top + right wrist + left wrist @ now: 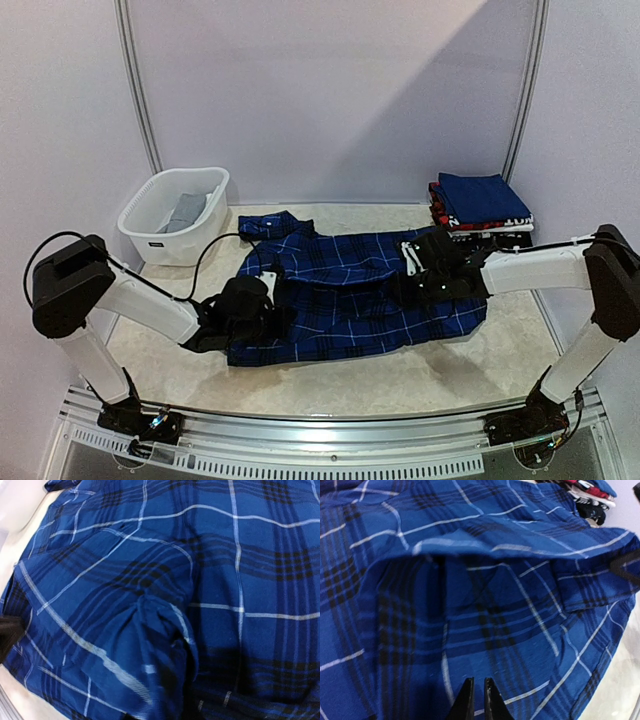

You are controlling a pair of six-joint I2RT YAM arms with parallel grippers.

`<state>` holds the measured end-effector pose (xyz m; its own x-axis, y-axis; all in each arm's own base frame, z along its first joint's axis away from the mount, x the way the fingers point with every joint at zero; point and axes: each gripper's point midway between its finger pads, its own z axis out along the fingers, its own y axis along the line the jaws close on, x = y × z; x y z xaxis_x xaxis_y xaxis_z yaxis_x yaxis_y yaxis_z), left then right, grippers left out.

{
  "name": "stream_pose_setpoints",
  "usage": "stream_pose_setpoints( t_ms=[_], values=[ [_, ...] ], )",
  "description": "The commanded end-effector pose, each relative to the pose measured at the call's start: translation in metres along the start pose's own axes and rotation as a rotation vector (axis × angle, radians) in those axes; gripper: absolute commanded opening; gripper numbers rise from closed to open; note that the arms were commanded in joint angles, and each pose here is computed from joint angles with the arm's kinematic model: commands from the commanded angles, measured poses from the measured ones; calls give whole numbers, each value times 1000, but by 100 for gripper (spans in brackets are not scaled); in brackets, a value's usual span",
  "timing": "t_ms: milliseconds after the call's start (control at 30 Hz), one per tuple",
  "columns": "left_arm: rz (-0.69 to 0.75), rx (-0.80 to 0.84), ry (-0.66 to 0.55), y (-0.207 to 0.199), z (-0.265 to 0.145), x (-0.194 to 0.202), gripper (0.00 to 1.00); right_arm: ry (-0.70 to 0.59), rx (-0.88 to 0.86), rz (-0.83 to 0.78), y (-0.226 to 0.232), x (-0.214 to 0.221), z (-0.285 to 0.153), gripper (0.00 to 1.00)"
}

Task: Fold and stack the mixed laundry pile
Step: Adjust the 1/3-folded shirt at the center of the board.

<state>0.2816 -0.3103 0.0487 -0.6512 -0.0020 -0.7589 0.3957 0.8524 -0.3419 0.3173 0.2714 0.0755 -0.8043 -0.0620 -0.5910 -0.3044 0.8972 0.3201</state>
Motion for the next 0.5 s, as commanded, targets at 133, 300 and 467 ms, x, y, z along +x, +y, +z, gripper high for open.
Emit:
stream_pose_setpoints(
  t_ms=[133, 300, 467],
  values=[
    [-41, -67, -8, 30, 0, 14, 2, -76, 308, -144, -32, -45, -40, 0],
    [-60, -87, -13, 43, -1, 21, 1, -113, 436, -226, -45, -61, -78, 0],
    [-75, -84, -28, 46, -4, 20, 0, -91, 556, -254, -64, -48, -99, 0]
  ],
)
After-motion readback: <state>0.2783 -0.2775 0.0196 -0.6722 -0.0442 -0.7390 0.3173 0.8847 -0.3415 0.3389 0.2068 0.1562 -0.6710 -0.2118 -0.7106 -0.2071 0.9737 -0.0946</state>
